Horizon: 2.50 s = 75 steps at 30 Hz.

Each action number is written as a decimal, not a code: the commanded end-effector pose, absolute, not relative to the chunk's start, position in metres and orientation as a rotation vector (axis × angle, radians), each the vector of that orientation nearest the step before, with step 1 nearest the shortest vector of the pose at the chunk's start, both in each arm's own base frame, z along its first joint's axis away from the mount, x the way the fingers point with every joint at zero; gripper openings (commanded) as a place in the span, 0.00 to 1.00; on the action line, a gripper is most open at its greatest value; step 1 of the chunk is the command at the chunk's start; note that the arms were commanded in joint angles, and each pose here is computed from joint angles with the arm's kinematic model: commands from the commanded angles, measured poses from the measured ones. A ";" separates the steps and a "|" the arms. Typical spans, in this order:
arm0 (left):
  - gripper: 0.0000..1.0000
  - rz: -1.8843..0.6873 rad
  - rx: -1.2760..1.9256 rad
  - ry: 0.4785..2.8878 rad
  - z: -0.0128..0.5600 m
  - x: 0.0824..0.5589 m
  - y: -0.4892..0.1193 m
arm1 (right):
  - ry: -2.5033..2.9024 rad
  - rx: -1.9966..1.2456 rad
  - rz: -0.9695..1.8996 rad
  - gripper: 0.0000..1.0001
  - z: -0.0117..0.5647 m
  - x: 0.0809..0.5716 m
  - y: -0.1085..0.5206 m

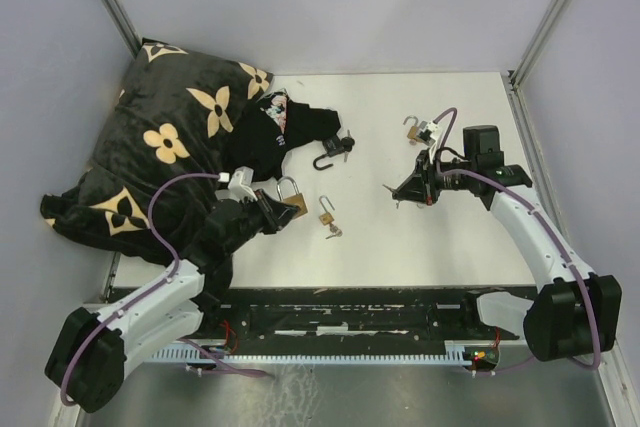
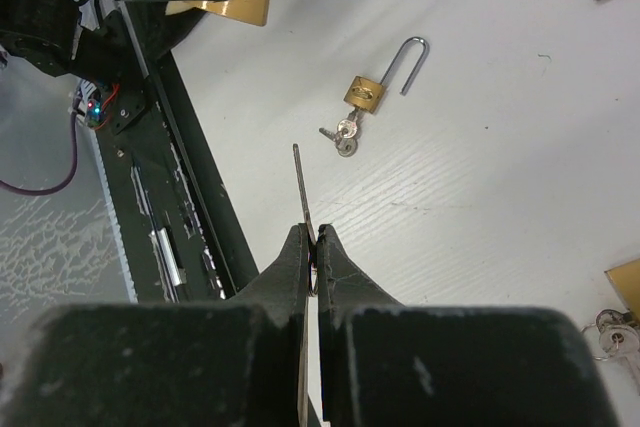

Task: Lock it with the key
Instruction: Place the lock at the center of the board.

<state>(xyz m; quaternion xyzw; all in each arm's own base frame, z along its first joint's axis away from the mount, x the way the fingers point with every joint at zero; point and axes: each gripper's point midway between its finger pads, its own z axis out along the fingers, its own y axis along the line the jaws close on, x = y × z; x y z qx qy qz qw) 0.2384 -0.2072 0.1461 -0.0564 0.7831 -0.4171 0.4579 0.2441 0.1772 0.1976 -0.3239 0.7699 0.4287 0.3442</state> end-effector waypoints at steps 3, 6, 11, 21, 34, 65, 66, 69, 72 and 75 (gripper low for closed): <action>0.03 -1.153 -0.120 1.874 0.166 0.254 -0.218 | 1.947 -0.865 1.172 0.02 0.203 0.247 0.185; 0.03 -1.133 -0.141 1.905 0.153 0.261 -0.211 | 1.953 -0.864 1.204 0.02 0.202 0.246 0.189; 0.03 -1.094 -0.203 1.928 0.134 0.275 -0.194 | 1.958 -0.838 1.264 0.02 0.200 0.245 0.194; 0.05 -1.122 -0.271 2.031 0.104 0.294 -0.181 | 1.967 -0.833 1.262 0.02 0.198 0.245 0.195; 0.29 -1.019 -0.263 2.124 0.090 0.301 -0.172 | 1.966 -0.830 1.280 0.02 0.199 0.243 0.196; 0.99 -0.907 -0.054 1.801 0.250 0.243 -0.143 | 1.950 -1.055 1.211 0.02 0.205 0.243 0.256; 0.99 -0.894 -0.018 1.800 0.256 0.241 -0.143 | 1.967 -1.063 1.207 0.02 0.202 0.247 0.265; 0.99 -0.767 0.052 1.811 0.261 0.237 -0.131 | 2.042 -1.041 1.154 0.02 0.190 0.267 0.293; 0.99 -0.598 0.045 1.824 0.248 0.238 -0.108 | 2.097 -1.034 1.125 0.02 0.175 0.277 0.326; 1.00 -0.498 0.033 1.784 0.239 0.236 -0.092 | 2.151 -1.033 1.082 0.02 0.160 0.283 0.361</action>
